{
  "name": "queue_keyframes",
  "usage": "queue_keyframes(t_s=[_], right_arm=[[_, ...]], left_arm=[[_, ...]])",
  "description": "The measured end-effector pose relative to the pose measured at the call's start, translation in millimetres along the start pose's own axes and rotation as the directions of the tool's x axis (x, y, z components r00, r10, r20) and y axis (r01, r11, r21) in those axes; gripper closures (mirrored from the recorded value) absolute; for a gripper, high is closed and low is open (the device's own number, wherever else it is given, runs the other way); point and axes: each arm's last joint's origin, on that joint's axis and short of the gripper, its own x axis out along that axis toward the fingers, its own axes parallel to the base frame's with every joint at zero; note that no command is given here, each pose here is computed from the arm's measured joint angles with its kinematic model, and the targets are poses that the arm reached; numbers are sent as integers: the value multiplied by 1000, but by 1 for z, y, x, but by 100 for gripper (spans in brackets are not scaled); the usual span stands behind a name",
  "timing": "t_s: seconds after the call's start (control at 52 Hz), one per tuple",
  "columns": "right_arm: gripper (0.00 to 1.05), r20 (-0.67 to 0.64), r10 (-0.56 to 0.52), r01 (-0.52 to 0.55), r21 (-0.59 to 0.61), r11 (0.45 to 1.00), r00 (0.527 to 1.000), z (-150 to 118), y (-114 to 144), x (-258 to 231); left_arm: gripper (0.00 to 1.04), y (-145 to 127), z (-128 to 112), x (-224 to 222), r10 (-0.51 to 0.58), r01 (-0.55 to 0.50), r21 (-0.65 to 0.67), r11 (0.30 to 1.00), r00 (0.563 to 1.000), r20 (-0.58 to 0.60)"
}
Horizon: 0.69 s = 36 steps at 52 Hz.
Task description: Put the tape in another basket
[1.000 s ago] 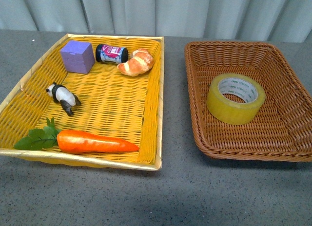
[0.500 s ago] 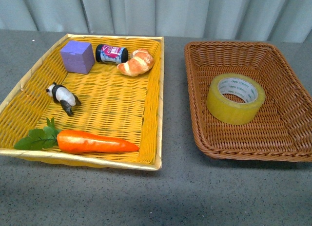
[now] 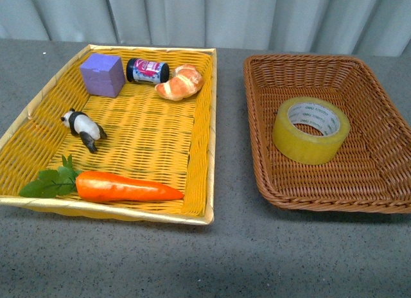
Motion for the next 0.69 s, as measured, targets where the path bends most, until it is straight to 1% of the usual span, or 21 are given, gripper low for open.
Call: queue_keyframes(t_s=[0.692], right_arm=[[104, 2, 0, 0, 0, 1000, 1000, 0, 0, -13]], left_arm=[[101, 0, 0, -14, 0, 0, 0, 1000, 1000, 1]])
